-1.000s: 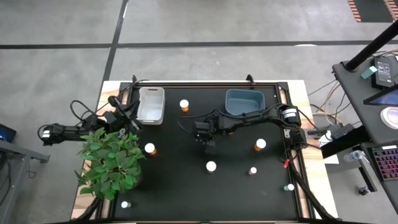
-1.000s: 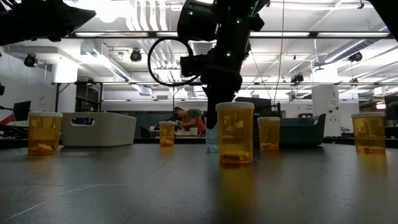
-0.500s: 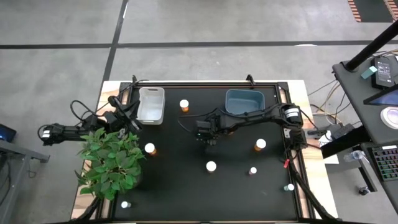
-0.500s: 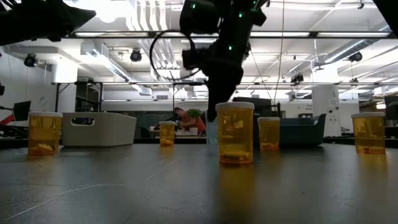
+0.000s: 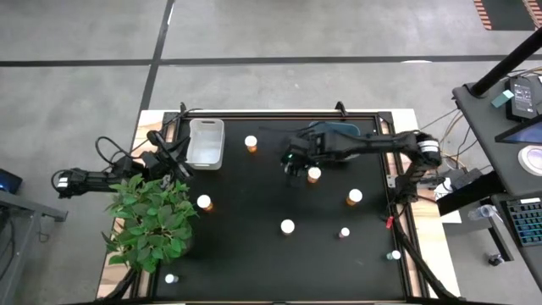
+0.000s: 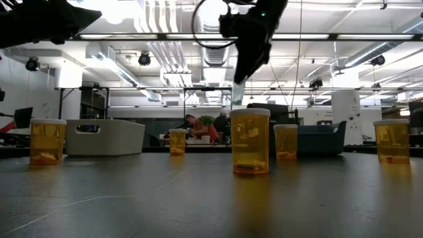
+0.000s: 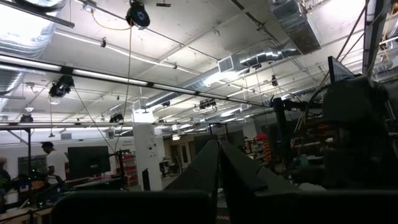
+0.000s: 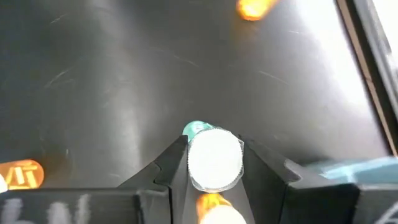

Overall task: Pick and place medicine bottles into bin by pill shape (circle, oval)
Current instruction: Put the small blue pill bottle into the blue bin

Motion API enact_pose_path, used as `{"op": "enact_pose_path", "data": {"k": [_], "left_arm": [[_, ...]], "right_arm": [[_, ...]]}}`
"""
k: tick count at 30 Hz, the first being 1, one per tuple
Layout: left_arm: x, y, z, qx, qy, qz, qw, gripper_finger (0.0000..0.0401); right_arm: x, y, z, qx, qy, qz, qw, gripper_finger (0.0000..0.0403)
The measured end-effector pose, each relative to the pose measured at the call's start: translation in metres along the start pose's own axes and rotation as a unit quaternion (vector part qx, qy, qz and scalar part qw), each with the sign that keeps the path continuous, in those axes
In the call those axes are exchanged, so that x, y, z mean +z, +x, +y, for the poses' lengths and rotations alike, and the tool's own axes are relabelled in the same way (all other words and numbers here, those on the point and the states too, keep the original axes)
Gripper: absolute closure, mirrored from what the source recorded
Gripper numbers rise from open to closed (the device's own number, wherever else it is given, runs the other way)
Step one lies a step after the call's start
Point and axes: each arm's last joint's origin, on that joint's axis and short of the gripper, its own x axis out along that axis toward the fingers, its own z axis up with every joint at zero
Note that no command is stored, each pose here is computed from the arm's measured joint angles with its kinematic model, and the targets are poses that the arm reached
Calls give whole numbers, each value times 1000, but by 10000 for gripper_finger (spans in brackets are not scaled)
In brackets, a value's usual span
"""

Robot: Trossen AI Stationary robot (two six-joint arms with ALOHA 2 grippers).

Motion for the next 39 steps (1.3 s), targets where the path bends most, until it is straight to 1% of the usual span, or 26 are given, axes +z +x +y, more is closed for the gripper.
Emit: {"op": "enact_pose_path", "data": {"k": [5,12,18,22,25,29,34,39], "left_arm": [[0,0,0,0,0,0,1000,401],[0,0,0,0,0,0,1000,401],[0,0,0,1,-1,-1,1000,401],[0,0,0,1,-1,-2,1000,401],[0,0,0,1,-2,-2,1000,401],[0,0,0,1,-2,-2,1000,401],[1,0,0,1,-2,-3,1000,401],[1,0,1,3,-4,-5,1000,401]], "right_arm": [[-13,-23,-30,-19,45,4,999,287],[-43,-44,-69,-47,101,7,994,286],[-74,-47,-98,-74,161,21,984,287],[-90,-37,-113,-86,188,44,977,287],[-96,-24,-123,-84,190,58,976,287],[-96,-3,-136,-68,187,46,979,287],[-94,24,-150,-72,174,32,981,287],[-84,44,-162,-72,162,51,983,286]]}}
